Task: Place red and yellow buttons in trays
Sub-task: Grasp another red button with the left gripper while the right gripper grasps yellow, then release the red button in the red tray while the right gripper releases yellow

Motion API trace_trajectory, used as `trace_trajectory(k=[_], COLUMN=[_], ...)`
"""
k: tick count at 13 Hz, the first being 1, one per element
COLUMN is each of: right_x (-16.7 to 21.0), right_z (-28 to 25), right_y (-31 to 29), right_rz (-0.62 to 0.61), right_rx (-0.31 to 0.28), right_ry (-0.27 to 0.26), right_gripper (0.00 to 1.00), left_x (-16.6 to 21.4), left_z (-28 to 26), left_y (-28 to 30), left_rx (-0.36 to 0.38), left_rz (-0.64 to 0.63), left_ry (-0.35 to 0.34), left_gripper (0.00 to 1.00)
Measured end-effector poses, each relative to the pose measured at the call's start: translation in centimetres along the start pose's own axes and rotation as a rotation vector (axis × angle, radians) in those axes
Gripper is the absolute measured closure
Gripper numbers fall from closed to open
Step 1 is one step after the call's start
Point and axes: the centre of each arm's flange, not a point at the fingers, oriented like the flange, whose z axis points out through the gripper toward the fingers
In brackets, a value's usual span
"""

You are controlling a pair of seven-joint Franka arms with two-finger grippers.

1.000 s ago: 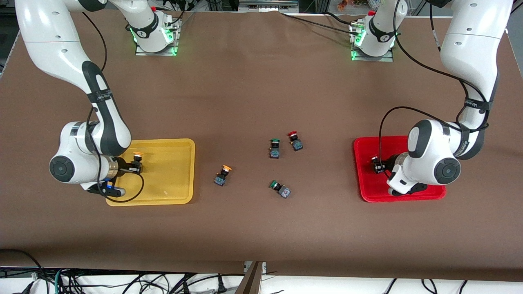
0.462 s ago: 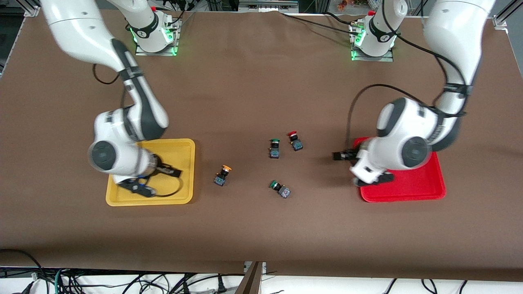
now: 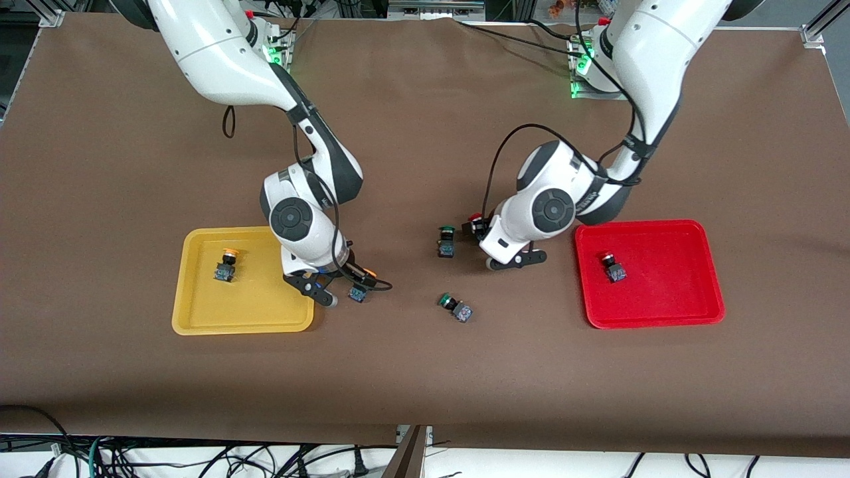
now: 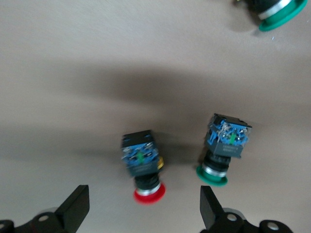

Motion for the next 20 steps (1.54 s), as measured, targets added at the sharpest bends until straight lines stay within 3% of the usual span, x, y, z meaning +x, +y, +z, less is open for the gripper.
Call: trace_trajectory(k=[3, 4, 7, 9, 10, 14, 19, 20], right_x=[0.1, 0.1, 0.2, 1.5, 2.7, 9.8, 12.7, 12.5], right_z=[2.4, 2.8, 2.9, 1.9, 0.8, -4.8, -1.7, -1.0], right_y=[0.3, 0.3, 0.1, 0.3, 0.8, 5.5, 12.2, 12.6], right_rz=[-0.011, -0.013, -0.016, -0.027, -0.052, -0.251, -0.406, -0.406], right_rx=[0.001, 0.005, 0.010, 0.004, -0.019, -0.126, -0.197, -0.205], right_ry=[0.018, 0.021, 0.027, 0.047, 0.044, -0.041, -0.172, -0.186], right_gripper=[0.07, 0.19, 0.56, 0.58, 0.58, 0.58, 0.58, 0.51], left_x=[-0.7, -0.7, -1.0, -1.0, -1.0, 0.8, 6.2, 7.4], left_z=[2.8, 3.1, 3.5, 4.2, 4.1, 1.9, -16.7, -19.5], left_y=[-0.8, -0.9, -0.7, -0.8, -0.8, -1.9, -12.0, -15.5], left_rx=[-0.016, -0.015, -0.011, -0.007, -0.008, -0.024, 0.046, 0.041], left_rz=[-0.009, -0.017, -0.040, -0.072, -0.087, -0.134, -0.194, -0.152], left_ry=[0.025, 0.022, 0.017, 0.008, 0.009, 0.035, -0.040, -0.055], left_gripper=[0.00, 0.00, 0.32, 0.56, 0.59, 0.59, 0.59, 0.59])
